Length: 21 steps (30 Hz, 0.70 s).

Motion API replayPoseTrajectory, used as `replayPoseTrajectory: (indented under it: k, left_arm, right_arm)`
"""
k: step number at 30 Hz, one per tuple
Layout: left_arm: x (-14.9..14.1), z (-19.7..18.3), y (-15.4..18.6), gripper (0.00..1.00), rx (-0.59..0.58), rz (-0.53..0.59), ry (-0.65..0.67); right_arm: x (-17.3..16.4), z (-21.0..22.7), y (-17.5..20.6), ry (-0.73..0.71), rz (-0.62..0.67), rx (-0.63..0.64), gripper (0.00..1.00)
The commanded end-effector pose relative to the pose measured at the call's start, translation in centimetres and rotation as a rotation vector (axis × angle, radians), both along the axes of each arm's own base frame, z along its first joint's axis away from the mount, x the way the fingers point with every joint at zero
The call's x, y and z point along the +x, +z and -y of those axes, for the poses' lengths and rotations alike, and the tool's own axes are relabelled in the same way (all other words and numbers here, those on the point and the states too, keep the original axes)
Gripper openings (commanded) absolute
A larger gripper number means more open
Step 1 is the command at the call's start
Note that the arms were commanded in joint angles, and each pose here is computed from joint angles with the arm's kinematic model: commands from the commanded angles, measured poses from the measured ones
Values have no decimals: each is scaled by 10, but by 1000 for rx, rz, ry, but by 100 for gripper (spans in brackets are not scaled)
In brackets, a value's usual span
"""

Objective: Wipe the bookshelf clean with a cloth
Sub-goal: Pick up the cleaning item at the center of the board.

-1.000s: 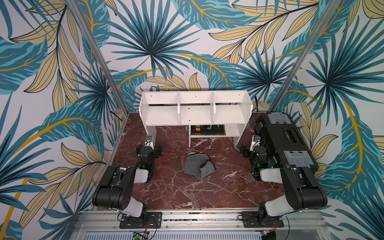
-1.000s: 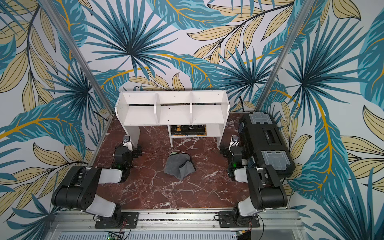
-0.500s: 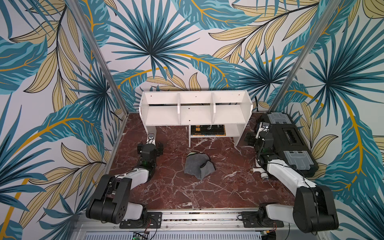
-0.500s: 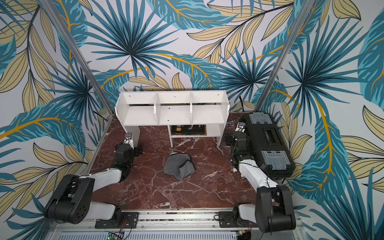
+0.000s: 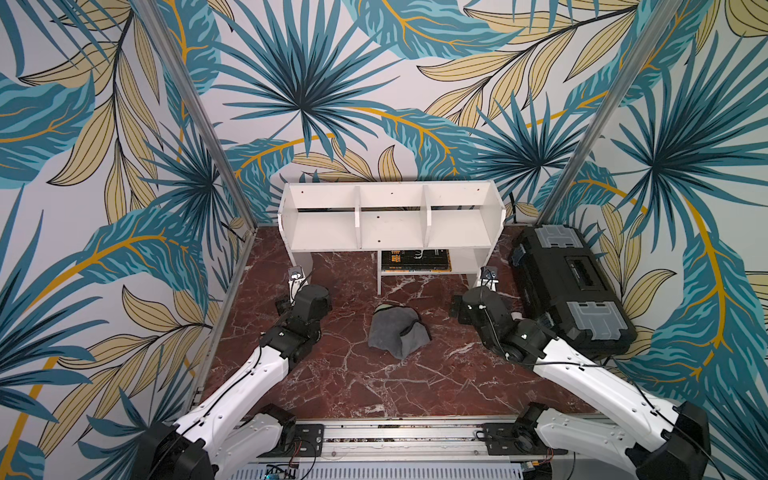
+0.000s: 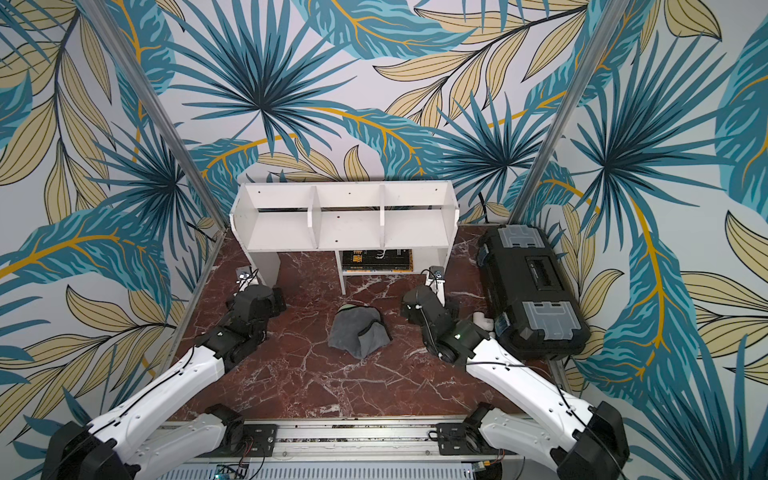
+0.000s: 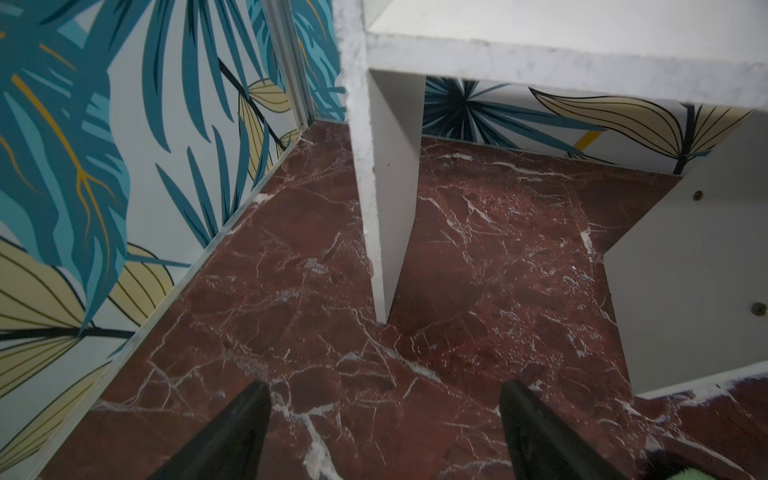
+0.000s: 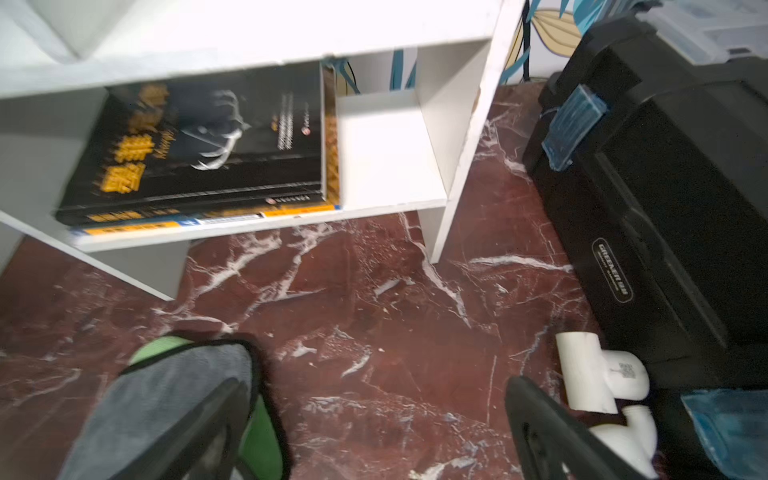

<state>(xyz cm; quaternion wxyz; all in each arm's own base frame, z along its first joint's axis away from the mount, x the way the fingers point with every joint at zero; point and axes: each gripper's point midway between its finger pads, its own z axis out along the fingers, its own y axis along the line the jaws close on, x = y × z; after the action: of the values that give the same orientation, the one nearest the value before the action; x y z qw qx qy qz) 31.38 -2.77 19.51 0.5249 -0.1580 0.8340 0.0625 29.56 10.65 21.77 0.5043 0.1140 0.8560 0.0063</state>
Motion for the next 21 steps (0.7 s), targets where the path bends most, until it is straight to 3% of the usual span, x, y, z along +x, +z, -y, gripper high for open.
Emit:
replayPoseTrajectory:
  k: [1, 3, 6, 8, 14, 18, 21]
  left_arm:
    - [-10, 6, 39, 91, -115, 77, -28]
    - [-9, 11, 61, 91, -124, 125, -67]
    - [-8, 14, 75, 92, -115, 139, -93]
    - [-6, 17, 70, 92, -112, 125, -105]
    - [-7, 23, 57, 92, -149, 108, -128]
    - [-8, 23, 54, 92, -133, 102, -134]
    - [-9, 24, 49, 92, -141, 91, -139]
  right_arm:
    - [1, 1, -48, -15, -86, 197, 99]
    - [2, -25, -70, 20, -240, 178, 100]
    - [1, -86, -100, 132, -424, 40, 100]
    - [-2, -116, -111, 165, -452, 9, 99]
    - [8, -173, -124, 248, -460, 127, 99]
    - [2, -204, -141, 315, -537, 61, 99]
    - [-7, -209, -165, 284, -596, 42, 100]
